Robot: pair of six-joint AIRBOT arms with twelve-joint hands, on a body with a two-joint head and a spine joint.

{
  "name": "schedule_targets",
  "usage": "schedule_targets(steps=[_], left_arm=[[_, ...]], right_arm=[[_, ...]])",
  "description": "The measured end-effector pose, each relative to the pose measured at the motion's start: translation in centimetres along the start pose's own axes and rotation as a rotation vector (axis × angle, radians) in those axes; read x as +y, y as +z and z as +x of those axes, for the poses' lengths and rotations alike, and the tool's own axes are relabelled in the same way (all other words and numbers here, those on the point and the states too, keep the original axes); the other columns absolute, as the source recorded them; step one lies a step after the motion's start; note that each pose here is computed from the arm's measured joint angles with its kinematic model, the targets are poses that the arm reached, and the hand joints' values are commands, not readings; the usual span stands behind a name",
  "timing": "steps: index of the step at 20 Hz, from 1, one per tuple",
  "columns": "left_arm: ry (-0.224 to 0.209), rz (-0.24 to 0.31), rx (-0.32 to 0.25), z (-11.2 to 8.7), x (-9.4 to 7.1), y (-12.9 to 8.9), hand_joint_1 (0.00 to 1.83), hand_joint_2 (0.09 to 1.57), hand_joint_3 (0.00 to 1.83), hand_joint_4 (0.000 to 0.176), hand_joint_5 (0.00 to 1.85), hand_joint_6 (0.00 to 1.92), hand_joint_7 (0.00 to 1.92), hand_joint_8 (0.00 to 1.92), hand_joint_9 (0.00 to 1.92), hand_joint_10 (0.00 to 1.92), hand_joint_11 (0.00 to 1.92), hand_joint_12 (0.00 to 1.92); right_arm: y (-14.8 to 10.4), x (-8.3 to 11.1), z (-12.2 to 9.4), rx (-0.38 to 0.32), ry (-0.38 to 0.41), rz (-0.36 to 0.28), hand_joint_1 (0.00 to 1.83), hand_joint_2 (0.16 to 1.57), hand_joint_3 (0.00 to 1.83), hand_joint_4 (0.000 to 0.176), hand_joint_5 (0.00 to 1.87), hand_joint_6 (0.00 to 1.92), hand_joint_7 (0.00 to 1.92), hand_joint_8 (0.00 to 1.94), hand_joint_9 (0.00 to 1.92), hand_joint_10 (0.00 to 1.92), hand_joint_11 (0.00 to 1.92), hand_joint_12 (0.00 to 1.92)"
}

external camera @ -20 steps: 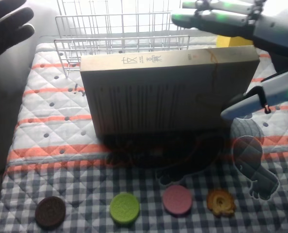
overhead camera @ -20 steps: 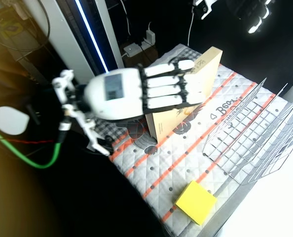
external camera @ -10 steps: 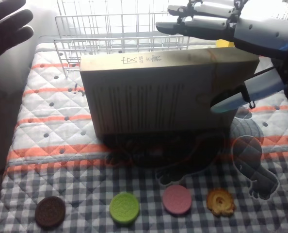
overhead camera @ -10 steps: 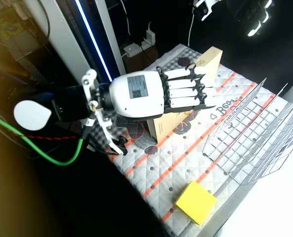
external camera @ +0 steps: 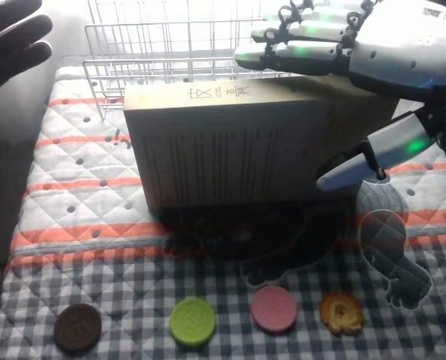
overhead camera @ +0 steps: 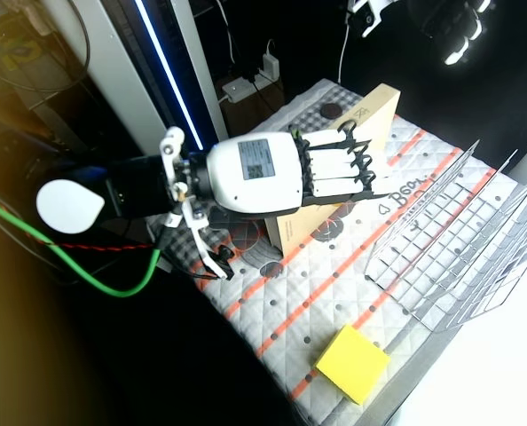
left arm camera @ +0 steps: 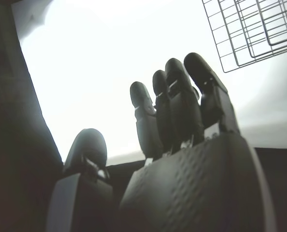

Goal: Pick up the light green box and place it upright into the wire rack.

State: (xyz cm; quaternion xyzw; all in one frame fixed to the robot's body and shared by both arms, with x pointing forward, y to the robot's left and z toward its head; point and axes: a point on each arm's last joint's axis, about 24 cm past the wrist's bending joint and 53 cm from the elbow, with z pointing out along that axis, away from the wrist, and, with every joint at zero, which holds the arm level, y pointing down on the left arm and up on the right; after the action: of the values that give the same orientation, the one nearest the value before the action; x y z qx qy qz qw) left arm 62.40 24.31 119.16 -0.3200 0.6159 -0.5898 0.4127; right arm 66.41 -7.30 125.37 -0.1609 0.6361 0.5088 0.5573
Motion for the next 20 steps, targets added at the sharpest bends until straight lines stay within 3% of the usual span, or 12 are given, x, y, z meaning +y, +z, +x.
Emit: schedule_targets(steps=[1,3,5,6,7,8,10,13,15,17,19,20], left_arm=[[0.0,0.0,0.0,0.0,0.0,0.0,0.38,1.18,0.0,0.042,0.63,0.0,0.48,0.0,0.48,0.0,0.06,0.99],[0.0,0.0,0.0,0.0,0.0,0.0,0.39,1.17,0.0,0.043,0.64,0.0,0.48,0.0,0.48,0.01,0.07,0.99],[0.0,0.001,0.0,0.0,0.0,0.0,0.39,1.18,0.0,0.029,0.64,0.0,0.48,0.0,0.48,0.0,0.07,0.99],[-0.001,0.001,-0.001,0.0,0.0,0.0,0.38,1.18,0.0,0.028,0.64,0.0,0.48,0.0,0.48,0.0,0.07,0.99],[0.0,0.001,0.0,0.0,0.0,0.0,0.37,1.18,0.0,0.0,0.66,0.01,0.49,0.0,0.48,0.0,0.06,0.99],[-0.001,0.0,0.0,0.0,0.0,0.0,0.37,1.18,0.0,0.0,0.67,0.01,0.49,0.0,0.48,0.0,0.06,0.98],[0.001,0.005,0.004,0.1,-0.1,0.0,0.38,1.18,0.0,0.03,0.65,0.0,0.48,0.0,0.48,0.0,0.06,0.99],[-0.004,0.007,-0.001,0.1,-0.1,0.1,0.36,1.18,0.0,0.04,0.64,0.0,0.49,0.0,0.48,0.0,0.06,0.99],[-0.003,0.009,0.001,0.1,-0.1,0.1,0.37,1.18,0.0,0.046,0.63,0.0,0.47,0.0,0.47,0.0,0.05,0.98],[-0.001,0.011,0.004,0.2,-0.1,0.1,0.37,1.18,0.0,0.055,0.63,0.0,0.47,0.0,0.47,0.0,0.06,0.99],[-0.003,0.012,0.0,0.1,-0.2,0.1,0.37,1.19,0.0,0.036,0.63,0.0,0.47,0.0,0.47,0.0,0.05,0.99],[-0.003,0.012,0.001,0.1,-0.2,0.1,0.36,1.19,0.0,0.05,0.63,0.0,0.46,0.0,0.47,0.0,0.05,0.99]], right_arm=[[0.0,-0.1,0.0,0.001,0.0,0.003,0.62,0.81,0.0,0.106,0.17,0.0,0.4,0.01,0.24,0.01,0.09,0.05],[0.0,-0.2,0.1,0.002,0.0,0.006,0.68,0.86,0.01,0.064,0.24,0.02,0.59,0.01,0.47,0.01,0.2,0.29],[0.0,-0.2,0.1,0.002,0.002,0.006,0.83,0.93,0.0,0.012,0.41,0.0,0.81,0.03,0.86,0.12,0.53,0.97],[0.1,-0.2,0.0,0.001,0.005,0.006,0.89,0.95,0.0,0.003,0.45,0.0,0.86,0.03,0.9,0.14,0.52,1.13],[0.2,-0.3,0.0,-0.003,0.015,0.005,0.95,0.96,0.0,0.018,0.52,0.01,0.9,0.04,0.93,0.18,0.51,1.29],[0.6,-0.4,0.0,-0.006,0.031,0.005,0.97,0.96,0.0,0.018,0.55,0.01,0.95,0.03,0.89,0.44,0.53,1.37],[1.2,-2.3,0.9,-0.004,0.198,0.026,0.95,0.95,0.0,0.033,0.61,0.0,0.99,0.05,0.75,0.94,0.5,1.52],[0.6,-2.9,1.6,-0.001,0.249,0.026,1.08,0.96,0.0,0.009,0.65,0.01,1.0,0.07,0.77,1.14,0.69,1.54],[0.7,-2.8,1.5,-0.005,0.255,0.022,1.1,0.95,0.0,0.0,0.66,0.0,1.03,0.08,0.88,1.07,0.84,1.48],[0.5,-2.8,1.6,-0.01,0.265,0.019,1.11,0.94,0.0,0.0,0.68,0.0,1.03,0.08,0.82,0.98,0.72,1.46],[0.3,-3.2,1.5,-0.018,0.279,0.025,1.13,0.98,0.0,0.0,0.82,0.02,1.07,0.05,0.99,0.8,0.88,1.38],[0.1,-3.4,1.6,-0.018,0.29,0.028,1.24,1.05,0.01,0.0,0.92,0.74,1.2,0.53,1.13,0.76,0.98,1.36]])
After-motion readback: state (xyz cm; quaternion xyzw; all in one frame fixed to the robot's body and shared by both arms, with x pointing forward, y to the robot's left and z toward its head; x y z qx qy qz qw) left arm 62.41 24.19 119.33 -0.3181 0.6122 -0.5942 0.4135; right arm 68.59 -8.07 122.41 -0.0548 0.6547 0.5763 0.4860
